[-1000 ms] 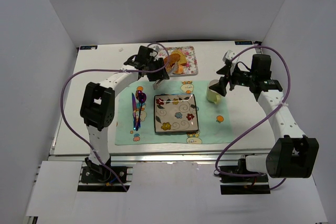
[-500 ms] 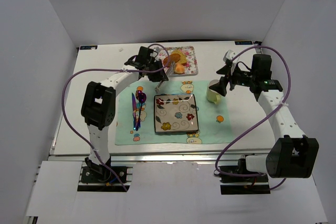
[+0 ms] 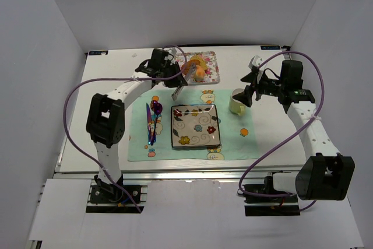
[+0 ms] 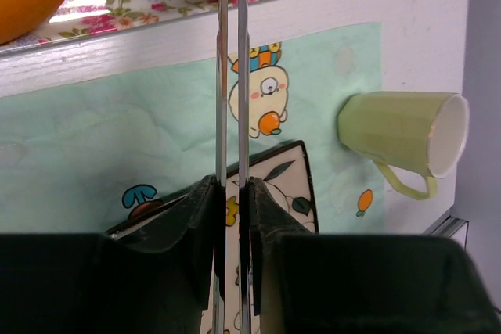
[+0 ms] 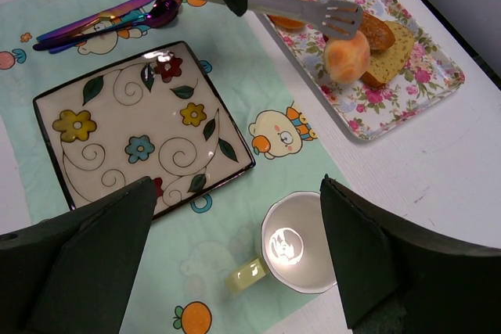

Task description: Place the bread

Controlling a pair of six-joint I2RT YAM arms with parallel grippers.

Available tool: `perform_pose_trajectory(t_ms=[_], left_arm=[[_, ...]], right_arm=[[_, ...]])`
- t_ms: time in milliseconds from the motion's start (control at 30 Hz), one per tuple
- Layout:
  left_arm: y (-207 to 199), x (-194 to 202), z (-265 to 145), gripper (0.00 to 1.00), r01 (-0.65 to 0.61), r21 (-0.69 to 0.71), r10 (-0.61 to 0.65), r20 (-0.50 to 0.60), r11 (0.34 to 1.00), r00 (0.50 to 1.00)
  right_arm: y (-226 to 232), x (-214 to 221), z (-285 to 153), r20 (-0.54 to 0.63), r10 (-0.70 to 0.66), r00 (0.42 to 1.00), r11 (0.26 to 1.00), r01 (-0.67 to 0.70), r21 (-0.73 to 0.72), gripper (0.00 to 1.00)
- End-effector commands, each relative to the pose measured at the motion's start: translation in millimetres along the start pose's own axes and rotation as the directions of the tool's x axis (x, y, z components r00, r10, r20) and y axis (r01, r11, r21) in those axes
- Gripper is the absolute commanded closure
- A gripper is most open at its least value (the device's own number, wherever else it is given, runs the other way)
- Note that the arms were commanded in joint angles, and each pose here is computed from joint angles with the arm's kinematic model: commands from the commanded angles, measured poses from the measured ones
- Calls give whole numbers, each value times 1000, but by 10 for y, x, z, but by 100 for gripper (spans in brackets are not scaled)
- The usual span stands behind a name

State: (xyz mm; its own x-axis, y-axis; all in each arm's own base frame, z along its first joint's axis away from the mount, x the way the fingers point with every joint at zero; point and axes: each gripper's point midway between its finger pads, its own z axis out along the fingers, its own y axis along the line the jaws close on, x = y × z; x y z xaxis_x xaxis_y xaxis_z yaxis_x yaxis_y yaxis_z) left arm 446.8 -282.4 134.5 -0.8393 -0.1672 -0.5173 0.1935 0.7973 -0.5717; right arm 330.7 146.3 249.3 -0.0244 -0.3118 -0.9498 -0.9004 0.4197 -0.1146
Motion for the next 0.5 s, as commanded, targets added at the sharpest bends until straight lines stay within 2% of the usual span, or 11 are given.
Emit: perform_pose_trajectory(t_ms=[0,67,133,167,200,267,333,400,433,467], left_arm=[[-424,-293,-571,100,-51,90,40,123,995,992],[-440,-212,-719,100,-59,91,48,119,994,992],[-329,34,-751,100,-46,81,40,72,996,997],[-380,61,-885,100,-59,98,50,89,993,995],[-302,275,-889,100,-44,103,40,43,994,998],[-357,443,-1083,100,-59,143,55,28,988,998],[-296,829,-1139,100,-40,190,53,-63,981,997],[-322,998,-1282,100,-43,229,63,-77,973,995],[-285,1228,-1300,100,-8,254,43,-134,967,990],[-312,1264,-1329,100,-12,284,49,-124,959,991]], right_arm=[[30,-93,-46,33,-21,999,1000,21,-1,11],[32,-108,-48,36,-25,999,1000,25,-3,11],[32,-101,-48,33,-19,999,1000,19,-3,11],[31,-99,-47,32,-20,999,1000,20,-4,11],[33,-101,-51,31,-21,999,1000,22,-3,11],[29,-111,-54,30,-25,999,1000,25,-3,10],[25,-103,-49,27,-21,999,1000,21,-5,11],[19,-118,-46,29,-20,999,1000,20,-9,11],[22,-110,-38,28,-13,1000,1000,14,-16,11],[16,-115,-41,29,-13,999,1000,13,-15,11]])
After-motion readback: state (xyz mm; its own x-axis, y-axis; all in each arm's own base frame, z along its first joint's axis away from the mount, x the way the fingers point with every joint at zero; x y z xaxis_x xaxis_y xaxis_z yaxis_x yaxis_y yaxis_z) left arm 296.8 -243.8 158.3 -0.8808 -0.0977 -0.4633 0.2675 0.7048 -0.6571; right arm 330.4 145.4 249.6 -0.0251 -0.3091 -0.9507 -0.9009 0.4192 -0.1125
